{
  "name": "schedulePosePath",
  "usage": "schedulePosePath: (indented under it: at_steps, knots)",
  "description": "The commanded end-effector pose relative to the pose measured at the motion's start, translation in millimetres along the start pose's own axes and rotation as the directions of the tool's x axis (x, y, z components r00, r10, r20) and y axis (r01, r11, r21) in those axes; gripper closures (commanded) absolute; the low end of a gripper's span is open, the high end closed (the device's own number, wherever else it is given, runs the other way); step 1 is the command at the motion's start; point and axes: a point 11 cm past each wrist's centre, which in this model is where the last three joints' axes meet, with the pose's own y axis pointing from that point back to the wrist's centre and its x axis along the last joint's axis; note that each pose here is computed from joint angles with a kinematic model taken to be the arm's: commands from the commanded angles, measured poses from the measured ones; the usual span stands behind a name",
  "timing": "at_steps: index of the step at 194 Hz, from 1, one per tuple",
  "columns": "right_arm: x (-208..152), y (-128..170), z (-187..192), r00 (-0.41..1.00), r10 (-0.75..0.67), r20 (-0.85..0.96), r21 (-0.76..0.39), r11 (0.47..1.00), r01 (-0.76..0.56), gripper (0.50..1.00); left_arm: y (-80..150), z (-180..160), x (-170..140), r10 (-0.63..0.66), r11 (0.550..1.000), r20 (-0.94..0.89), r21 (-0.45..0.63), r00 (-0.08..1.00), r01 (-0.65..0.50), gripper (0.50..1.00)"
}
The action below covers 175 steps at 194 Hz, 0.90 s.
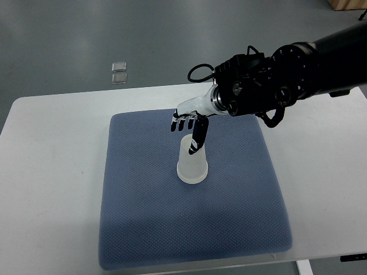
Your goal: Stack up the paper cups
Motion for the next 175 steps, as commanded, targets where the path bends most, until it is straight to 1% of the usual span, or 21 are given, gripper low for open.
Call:
schedulePosePath:
  at_steps: [1, 20, 29, 37, 50, 64, 77, 92, 103, 105, 111, 118, 134, 147, 156, 164, 175]
  knots:
    - [27.6, 14.6, -0.8, 0.991, 0.070, 0.115, 0.049, 0.996, -0.076, 0.648, 0.1, 0.9, 0.1, 0.000, 1.000, 0.000, -0.001, 1.000, 0.000, 0.500]
    - [51.2, 27.9, 6.4, 0.966, 0.132, 0.223, 0.083, 0.985, -0.153, 0.648, 0.0, 0.1, -0.1, -0.001, 1.000, -0.001, 0.000, 1.000, 0.001, 0.500]
    - [67.7, 33.3, 8.5, 0.937, 0.184, 0.298, 0.106, 0.969, -0.224, 0.650, 0.0, -0.1, 0.0, 0.000, 1.000, 0.001, 0.001, 1.000, 0.000, 0.500]
    - [73.8, 32.6, 14.0, 0.906, 0.208, 0.368, 0.120, 0.956, -0.268, 0.648, 0.0, -0.1, -0.6, -0.002, 1.000, 0.001, 0.001, 1.000, 0.002, 0.500]
    - [89.2, 34.0, 39.1, 0.799, 0.272, 0.536, 0.112, 0.915, -0.386, 0.648, 0.0, -0.1, -0.6, -0.002, 1.000, 0.001, 0.001, 1.000, 0.002, 0.500]
    - [96.9, 34.1, 57.0, 0.707, 0.290, 0.645, 0.097, 0.887, -0.452, 0.648, 0.1, 0.8, -0.8, -0.002, 1.000, 0.001, -0.001, 1.000, 0.002, 0.500]
    - [96.0, 28.5, 66.8, 0.619, 0.262, 0.740, 0.102, 0.867, -0.489, 0.648, 0.0, -0.1, -1.1, -0.003, 1.000, 0.001, 0.000, 1.000, 0.003, 0.500]
    - [98.2, 25.3, 77.2, 0.490, 0.224, 0.842, 0.100, 0.829, -0.551, 0.648, 0.0, 0.0, -1.6, -0.005, 1.000, 0.003, 0.000, 1.000, 0.005, 0.500]
    - [97.8, 19.7, 91.7, 0.369, 0.192, 0.909, 0.074, 0.799, -0.596, 0.648, 0.1, 0.9, -2.0, -0.006, 1.000, 0.002, -0.001, 1.000, 0.006, 0.500]
    - [97.8, 19.6, 91.7, 0.369, 0.191, 0.909, 0.074, 0.799, -0.596, 0.648, 0.1, 0.9, -2.0, -0.006, 1.000, 0.002, -0.001, 1.000, 0.006, 0.500]
    - [98.3, 17.0, 98.7, 0.308, 0.174, 0.935, 0.057, 0.785, -0.616, 0.648, 0.2, 0.9, -2.6, -0.008, 1.000, 0.002, -0.001, 1.000, 0.008, 0.500]
    - [97.3, 14.3, 113.0, 0.225, 0.154, 0.962, 0.026, 0.768, -0.640, 0.648, 0.0, 0.0, -2.2, -0.006, 1.000, 0.002, 0.000, 1.000, 0.006, 0.500]
    - [89.9, 4.6, 134.3, 0.087, 0.109, 0.990, -0.022, 0.743, -0.669, 0.648, 0.1, 0.8, -1.5, -0.005, 1.000, 0.002, -0.001, 1.000, 0.005, 0.500]
    - [84.2, -3.0, 153.1, -0.052, 0.055, 0.997, -0.076, 0.702, -0.708, 0.648, 0.1, 0.8, -1.5, -0.005, 1.000, 0.002, -0.001, 1.000, 0.005, 0.500]
    - [76.6, -10.4, 168.2, -0.145, 0.023, 0.989, -0.121, 0.687, -0.716, 0.638, 0.0, 0.0, -1.6, -0.005, 1.000, 0.001, 0.000, 1.000, 0.005, 0.500]
    - [71.7, -15.4, 175.2, -0.186, 0.000, 0.983, -0.135, 0.684, -0.716, 0.636, 0.0, 0.0, -1.6, -0.005, 1.000, 0.001, 0.000, 1.000, 0.005, 0.500]
    - [64.2, -23.1, 186.6, -0.237, -0.067, 0.969, -0.130, 0.677, -0.724, 0.636, 0.1, 0.8, -1.5, -0.005, 1.000, 0.002, -0.001, 1.000, 0.005, 0.500]
